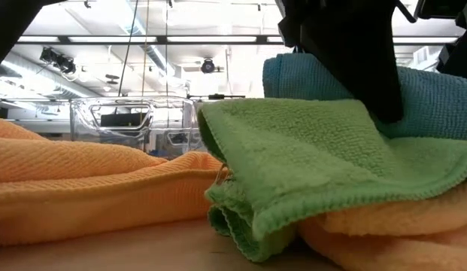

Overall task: Fold microfiber towels
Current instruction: Put the left blue towel into the transparent bin

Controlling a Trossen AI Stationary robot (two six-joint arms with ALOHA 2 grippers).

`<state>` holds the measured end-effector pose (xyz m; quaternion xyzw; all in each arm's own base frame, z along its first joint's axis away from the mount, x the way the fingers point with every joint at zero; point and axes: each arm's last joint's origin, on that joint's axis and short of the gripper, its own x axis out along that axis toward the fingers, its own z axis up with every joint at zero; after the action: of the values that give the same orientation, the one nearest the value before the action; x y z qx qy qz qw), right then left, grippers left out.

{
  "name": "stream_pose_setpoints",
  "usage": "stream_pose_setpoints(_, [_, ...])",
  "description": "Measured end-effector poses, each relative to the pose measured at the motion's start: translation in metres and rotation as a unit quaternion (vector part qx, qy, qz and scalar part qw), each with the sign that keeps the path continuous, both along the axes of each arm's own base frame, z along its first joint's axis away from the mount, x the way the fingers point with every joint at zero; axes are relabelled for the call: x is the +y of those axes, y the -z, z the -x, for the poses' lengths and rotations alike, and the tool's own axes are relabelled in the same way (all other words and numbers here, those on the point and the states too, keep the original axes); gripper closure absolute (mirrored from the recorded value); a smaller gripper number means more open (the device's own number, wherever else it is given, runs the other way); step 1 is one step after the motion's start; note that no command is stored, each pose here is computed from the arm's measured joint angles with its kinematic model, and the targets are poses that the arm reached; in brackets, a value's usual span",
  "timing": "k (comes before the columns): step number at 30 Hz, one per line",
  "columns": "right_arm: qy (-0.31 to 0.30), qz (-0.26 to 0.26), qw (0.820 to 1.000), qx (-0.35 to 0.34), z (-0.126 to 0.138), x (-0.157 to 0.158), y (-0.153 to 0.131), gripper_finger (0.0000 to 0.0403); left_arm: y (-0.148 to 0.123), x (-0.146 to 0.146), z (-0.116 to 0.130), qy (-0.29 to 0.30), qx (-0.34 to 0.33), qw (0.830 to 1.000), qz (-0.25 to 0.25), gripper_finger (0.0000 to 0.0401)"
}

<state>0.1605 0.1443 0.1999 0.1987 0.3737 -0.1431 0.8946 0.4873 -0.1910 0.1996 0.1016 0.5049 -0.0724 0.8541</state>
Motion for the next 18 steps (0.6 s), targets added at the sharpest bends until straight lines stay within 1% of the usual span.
stream_pose_setpoints(5, [0.000, 0.000, 1.000, 0.000, 0.000, 0.000, 0.000, 0.0207, 0.000, -0.003, 0.001, 0.023, -0.006, 1.000, -0.018, 0.0231])
stream_pose_setpoints(6, [0.000, 0.000, 1.000, 0.000, 0.000, 0.000, 0.000, 0.0207, 0.000, -0.005, 0.002, 0.033, -0.010, 0.999, -0.032, 0.0231])
stream_pose_setpoints(8, [0.000, 0.000, 1.000, 0.000, 0.000, 0.000, 0.000, 0.0207, -0.001, -0.011, 0.004, 0.055, -0.021, 0.995, -0.076, 0.0226])
stream_pose_setpoints(10, [0.000, 0.000, 1.000, 0.000, 0.000, 0.000, 0.000, 0.0207, 0.000, -0.016, 0.004, 0.076, -0.033, 0.990, -0.115, 0.0214])
stream_pose_setpoints(11, [0.000, 0.000, 1.000, 0.000, 0.000, 0.000, 0.000, 0.0207, 0.000, -0.018, 0.004, 0.082, -0.040, 0.988, -0.125, 0.0206])
stream_pose_setpoints(13, [0.000, 0.000, 1.000, 0.000, 0.000, 0.000, 0.000, 0.0207, 0.003, -0.021, 0.005, 0.094, -0.036, 0.986, -0.130, 0.0191])
stream_pose_setpoints(15, [0.001, -0.001, 1.000, 0.000, 0.000, 0.000, 0.000, 0.0207, 0.007, -0.021, 0.003, 0.098, -0.033, 0.987, -0.124, 0.0180])
stream_pose_setpoints(18, [0.002, -0.002, 1.000, 0.000, 0.000, 0.000, 0.000, 0.0207, 0.013, -0.020, 0.005, 0.101, -0.013, 0.986, -0.129, 0.0174])
